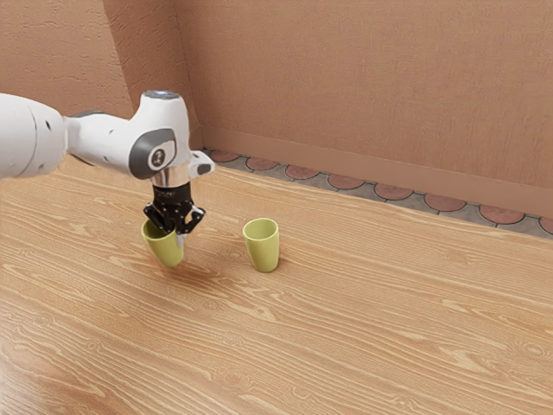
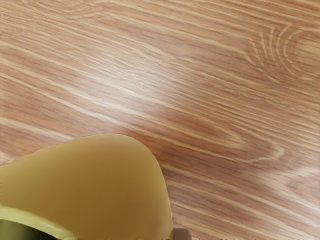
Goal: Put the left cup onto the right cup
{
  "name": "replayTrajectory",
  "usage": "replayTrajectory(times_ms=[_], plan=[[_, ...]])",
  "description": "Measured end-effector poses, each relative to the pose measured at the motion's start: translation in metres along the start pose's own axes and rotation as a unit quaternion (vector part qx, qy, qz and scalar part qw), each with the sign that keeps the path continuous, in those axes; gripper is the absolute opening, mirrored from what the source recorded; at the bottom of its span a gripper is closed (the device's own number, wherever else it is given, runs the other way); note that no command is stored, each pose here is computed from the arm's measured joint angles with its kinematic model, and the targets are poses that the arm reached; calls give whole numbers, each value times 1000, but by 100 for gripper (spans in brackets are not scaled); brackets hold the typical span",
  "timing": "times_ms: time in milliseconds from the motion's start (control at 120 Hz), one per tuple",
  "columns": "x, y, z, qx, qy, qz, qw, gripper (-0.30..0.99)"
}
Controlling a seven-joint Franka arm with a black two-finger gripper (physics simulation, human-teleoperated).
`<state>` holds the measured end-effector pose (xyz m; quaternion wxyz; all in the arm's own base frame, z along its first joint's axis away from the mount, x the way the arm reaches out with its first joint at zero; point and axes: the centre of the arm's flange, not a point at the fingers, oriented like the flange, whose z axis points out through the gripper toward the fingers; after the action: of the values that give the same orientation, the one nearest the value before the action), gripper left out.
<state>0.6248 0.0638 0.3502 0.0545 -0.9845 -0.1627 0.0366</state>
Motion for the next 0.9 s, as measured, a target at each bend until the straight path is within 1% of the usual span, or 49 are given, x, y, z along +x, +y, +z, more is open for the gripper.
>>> replayTrajectory(times_ms=[183,342,550,900], plan=[[10,-3,-37,10,22,1,1000,-9],[12,4,-57,14,23,5,1000,-9],[16,31,-97,8,38,22,999,-9],[21,76,-99,-4,27,53,998,-9]])
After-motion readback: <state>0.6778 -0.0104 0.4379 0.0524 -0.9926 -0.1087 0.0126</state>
